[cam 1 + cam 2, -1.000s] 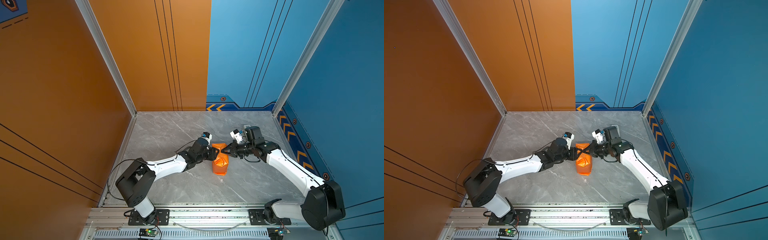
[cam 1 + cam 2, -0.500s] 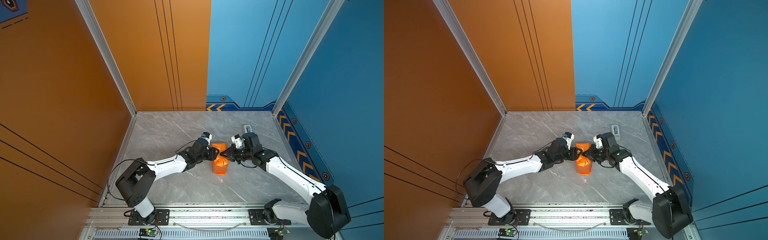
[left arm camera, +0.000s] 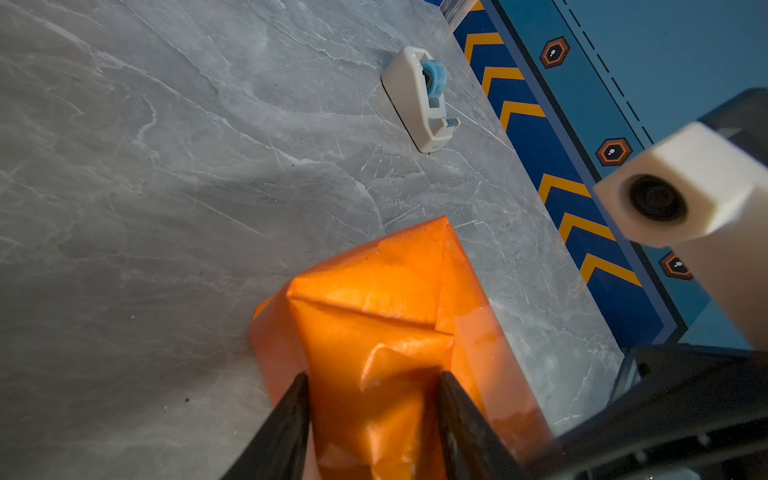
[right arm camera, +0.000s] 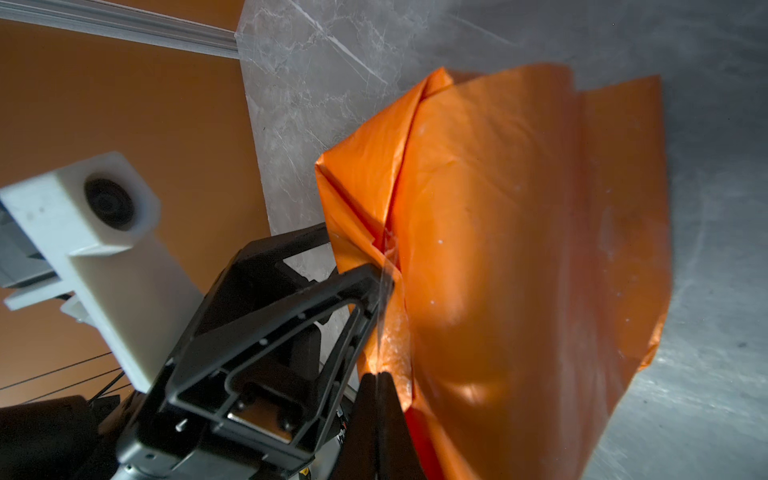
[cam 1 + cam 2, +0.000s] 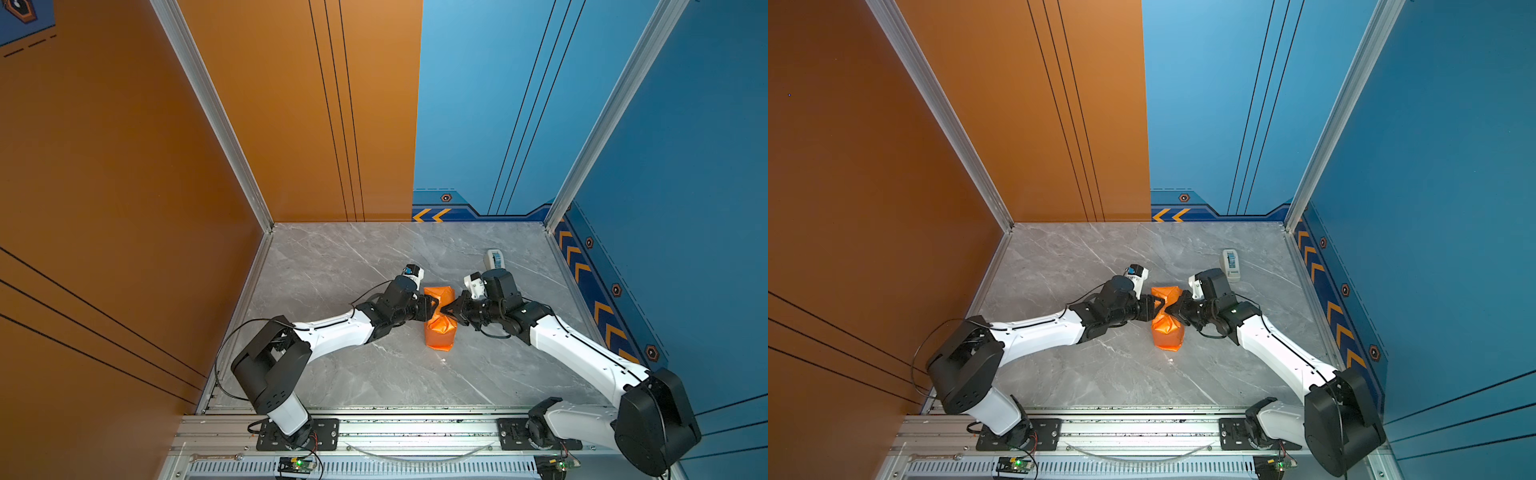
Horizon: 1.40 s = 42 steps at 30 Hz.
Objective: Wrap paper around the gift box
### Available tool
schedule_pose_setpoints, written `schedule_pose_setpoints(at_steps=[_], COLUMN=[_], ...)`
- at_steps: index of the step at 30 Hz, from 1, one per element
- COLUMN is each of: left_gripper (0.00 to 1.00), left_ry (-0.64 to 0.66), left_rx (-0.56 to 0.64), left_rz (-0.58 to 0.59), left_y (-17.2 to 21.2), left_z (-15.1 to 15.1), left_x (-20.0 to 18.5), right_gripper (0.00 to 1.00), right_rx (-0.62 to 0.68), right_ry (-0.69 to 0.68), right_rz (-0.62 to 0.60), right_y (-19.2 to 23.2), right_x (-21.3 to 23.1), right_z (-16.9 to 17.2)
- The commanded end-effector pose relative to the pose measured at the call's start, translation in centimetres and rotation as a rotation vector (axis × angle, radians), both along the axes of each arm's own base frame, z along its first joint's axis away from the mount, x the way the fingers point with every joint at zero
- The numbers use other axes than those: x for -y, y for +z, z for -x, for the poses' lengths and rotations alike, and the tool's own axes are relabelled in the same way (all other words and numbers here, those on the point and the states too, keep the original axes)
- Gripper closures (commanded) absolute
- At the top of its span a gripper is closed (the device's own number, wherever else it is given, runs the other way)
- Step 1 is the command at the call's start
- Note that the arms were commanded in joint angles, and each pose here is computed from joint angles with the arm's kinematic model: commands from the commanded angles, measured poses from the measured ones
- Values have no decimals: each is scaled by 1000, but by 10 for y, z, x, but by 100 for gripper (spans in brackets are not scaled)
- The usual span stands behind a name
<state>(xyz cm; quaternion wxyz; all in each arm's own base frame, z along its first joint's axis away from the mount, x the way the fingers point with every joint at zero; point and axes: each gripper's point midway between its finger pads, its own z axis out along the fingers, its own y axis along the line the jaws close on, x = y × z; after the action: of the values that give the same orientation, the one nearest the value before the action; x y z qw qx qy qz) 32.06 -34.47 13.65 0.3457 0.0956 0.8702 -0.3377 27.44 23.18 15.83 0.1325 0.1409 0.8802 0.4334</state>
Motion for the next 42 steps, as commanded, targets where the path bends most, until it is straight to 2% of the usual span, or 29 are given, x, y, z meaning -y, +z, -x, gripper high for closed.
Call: schedule_pose_setpoints(at_steps=[1, 6, 18, 24, 33, 39, 42], left_gripper=[50, 50, 50, 50, 50, 50, 50], left_ry=[22, 20, 21, 21, 22, 21, 21], left_rx=[-111, -110, -107, -111, -110, -109, -107], left_rz=[-197, -194, -194, -196, -199, -202, -204], left_y=[-63, -62, -62, -63, -63, -63, -63], left_z=[14, 14, 11, 12, 13, 13, 13], left_x=[-28, -27, -27, -28, -29, -30, -30], right_gripper=[100, 100, 100, 91, 85, 79, 74], right_rx=[1, 5, 59, 127, 208, 253, 282], right_ry=[-1, 42, 169, 219, 308, 358, 366], right_rz=[25, 120, 485, 611, 777, 861, 864], right_y=[-9, -22, -51, -45, -39, -34, -26], right_x=[0, 2, 26, 28, 29, 29, 26], right_z=[0, 5, 19, 21, 25, 24, 20])
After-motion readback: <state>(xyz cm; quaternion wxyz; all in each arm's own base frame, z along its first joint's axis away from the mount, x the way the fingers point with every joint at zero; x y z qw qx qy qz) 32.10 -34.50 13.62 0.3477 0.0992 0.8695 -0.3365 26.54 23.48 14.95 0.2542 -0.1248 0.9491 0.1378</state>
